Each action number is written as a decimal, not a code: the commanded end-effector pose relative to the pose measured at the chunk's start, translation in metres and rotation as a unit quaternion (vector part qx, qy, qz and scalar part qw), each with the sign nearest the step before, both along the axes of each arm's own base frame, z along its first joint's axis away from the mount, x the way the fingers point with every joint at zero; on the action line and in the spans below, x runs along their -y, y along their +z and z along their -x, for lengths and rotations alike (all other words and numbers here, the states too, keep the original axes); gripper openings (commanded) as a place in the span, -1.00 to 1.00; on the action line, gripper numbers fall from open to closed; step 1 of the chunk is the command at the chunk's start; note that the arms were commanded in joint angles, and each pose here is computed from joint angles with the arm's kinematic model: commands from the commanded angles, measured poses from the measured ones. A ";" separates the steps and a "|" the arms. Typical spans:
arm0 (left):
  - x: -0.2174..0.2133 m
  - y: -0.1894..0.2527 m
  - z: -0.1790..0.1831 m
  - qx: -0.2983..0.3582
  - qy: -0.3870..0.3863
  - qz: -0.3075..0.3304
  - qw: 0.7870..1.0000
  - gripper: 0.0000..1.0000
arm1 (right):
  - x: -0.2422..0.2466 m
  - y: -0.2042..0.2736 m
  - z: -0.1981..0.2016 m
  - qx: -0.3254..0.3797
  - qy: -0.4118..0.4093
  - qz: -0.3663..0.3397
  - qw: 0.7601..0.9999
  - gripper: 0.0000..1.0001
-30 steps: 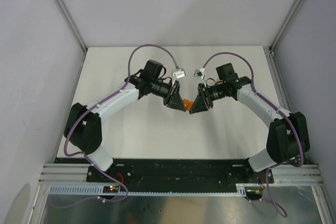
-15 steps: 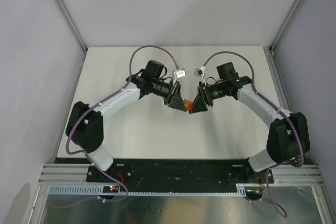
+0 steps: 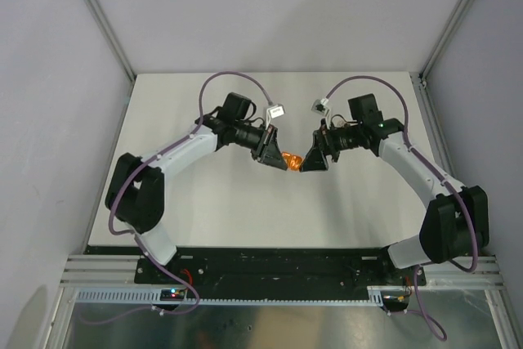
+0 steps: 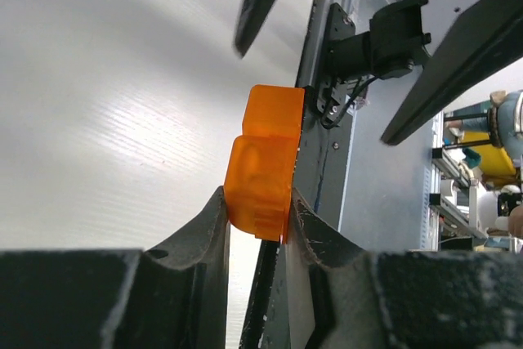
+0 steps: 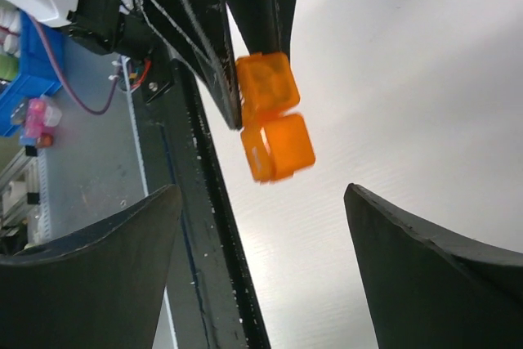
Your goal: Sort the pills into containers
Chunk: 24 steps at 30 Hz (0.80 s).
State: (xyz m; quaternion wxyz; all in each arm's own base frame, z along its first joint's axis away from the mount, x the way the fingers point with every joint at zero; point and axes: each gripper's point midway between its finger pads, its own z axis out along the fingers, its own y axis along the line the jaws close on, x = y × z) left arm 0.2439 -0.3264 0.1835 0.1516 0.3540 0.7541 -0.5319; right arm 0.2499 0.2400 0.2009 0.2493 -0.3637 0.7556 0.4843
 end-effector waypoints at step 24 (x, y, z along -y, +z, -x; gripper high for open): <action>-0.042 -0.148 -0.094 -0.165 0.186 -0.144 0.958 -0.41 | 0.042 0.022 -0.007 0.087 -0.082 0.066 0.991 0.81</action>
